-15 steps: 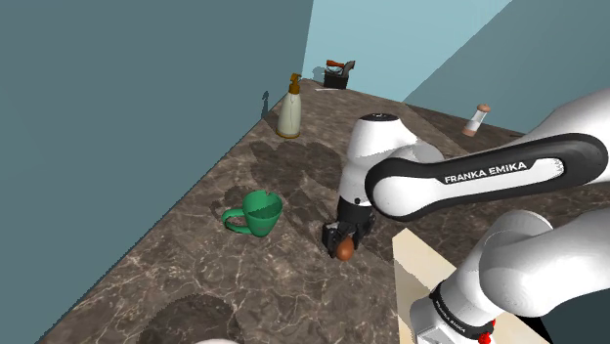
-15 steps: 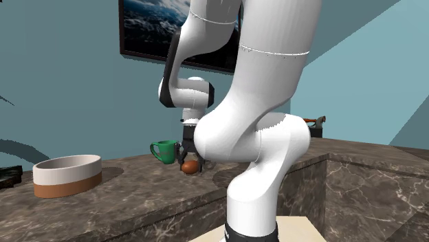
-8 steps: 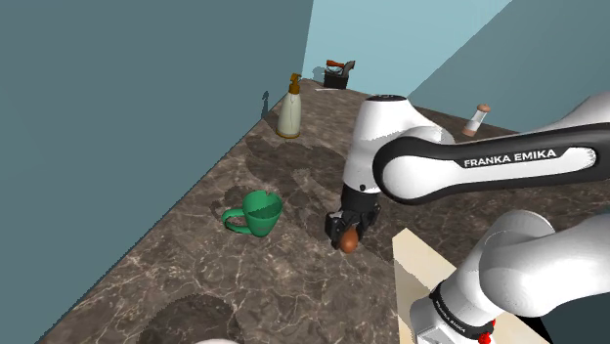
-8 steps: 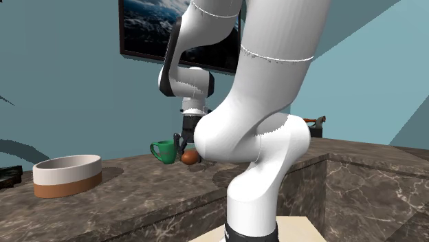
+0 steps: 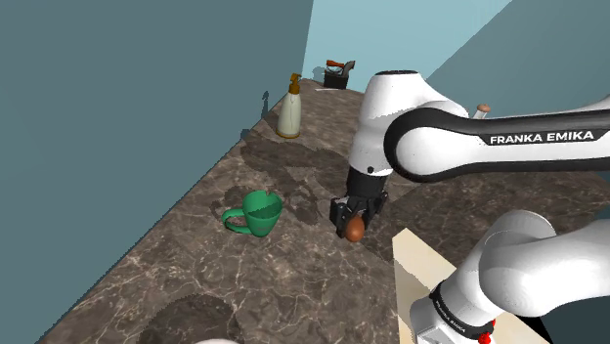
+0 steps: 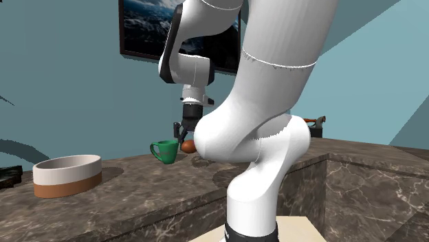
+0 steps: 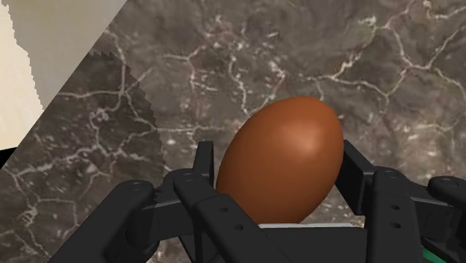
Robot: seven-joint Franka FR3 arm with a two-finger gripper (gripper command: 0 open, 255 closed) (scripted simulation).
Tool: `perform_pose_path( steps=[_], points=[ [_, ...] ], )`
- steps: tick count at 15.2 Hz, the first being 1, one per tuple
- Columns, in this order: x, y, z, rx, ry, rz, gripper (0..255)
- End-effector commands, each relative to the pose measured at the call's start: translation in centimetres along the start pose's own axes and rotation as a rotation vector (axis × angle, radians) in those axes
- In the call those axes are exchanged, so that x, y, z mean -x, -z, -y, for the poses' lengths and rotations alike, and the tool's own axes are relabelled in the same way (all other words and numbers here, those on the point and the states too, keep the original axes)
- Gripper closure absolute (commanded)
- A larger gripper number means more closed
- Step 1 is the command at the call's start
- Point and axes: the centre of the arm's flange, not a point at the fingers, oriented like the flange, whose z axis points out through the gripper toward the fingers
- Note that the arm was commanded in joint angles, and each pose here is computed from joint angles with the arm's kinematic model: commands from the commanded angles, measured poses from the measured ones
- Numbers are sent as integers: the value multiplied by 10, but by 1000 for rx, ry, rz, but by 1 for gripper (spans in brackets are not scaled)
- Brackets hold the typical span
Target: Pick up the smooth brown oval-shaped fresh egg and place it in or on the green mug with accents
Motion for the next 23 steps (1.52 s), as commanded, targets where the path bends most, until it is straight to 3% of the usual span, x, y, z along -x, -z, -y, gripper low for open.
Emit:
perform_pose_path(
  steps=[1,15,23],
  points=[
    [2,11,1,0,0,0,255],
    [12,81,2,0,0,0,255],
    [-51,88,86,0,0,0,255]
  ],
)
